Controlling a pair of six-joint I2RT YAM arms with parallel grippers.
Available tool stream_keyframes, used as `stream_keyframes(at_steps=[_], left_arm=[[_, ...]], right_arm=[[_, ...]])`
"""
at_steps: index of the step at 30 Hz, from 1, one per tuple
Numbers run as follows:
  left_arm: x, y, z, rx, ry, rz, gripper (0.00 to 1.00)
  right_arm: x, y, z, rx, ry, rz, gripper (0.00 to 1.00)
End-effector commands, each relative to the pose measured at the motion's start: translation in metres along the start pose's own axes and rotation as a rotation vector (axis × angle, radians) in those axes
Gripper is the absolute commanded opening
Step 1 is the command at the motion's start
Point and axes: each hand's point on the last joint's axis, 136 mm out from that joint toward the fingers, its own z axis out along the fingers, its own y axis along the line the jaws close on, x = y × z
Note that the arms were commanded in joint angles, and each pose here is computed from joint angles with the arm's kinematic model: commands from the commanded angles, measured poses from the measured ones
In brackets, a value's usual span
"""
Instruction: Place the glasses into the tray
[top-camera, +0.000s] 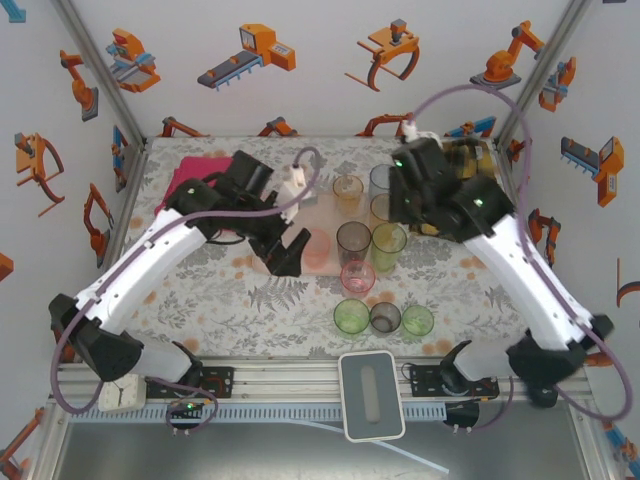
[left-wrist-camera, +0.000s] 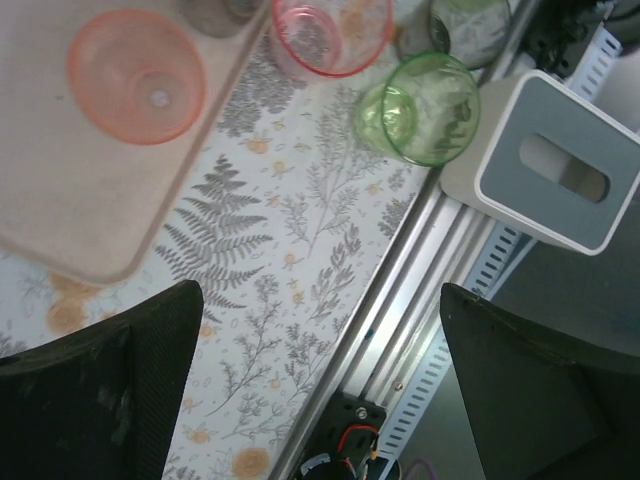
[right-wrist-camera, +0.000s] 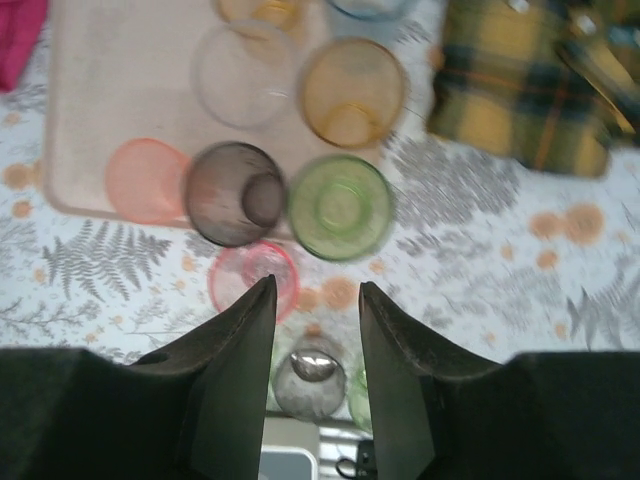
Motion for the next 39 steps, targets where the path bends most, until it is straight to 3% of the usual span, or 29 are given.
stream_keyframes(at_steps=[1, 5, 14, 23, 39], left_arm=[[0.004, -0.020, 0.026, 0.052, 0.058, -0.053, 0.93], [0.005, -0.036, 0.060, 0.065, 0.106, -0.079, 0.92], [0.021, -0.053, 0.116, -0.046, 0.218, -0.031, 0.87], [0.031, -0.049, 0.142, -0.125, 0.269, -0.057, 0.84], [0.043, -0.049, 0.170, -0.144, 0.332, -0.056, 0.71]], right_arm=[[0.030, -0.041, -0.008, 0.067, 0.019, 0.140, 0.40], [0.061, -0.074, -0.019, 0.107, 0.007, 0.234, 0.41], [0.095, -0.090, -0.019, 0.130, 0.030, 0.290, 0.42], [0.109, -0.095, -0.020, 0.135, 0.033, 0.302, 0.42], [0.123, -0.099, -0.015, 0.143, 0.049, 0.309, 0.41]])
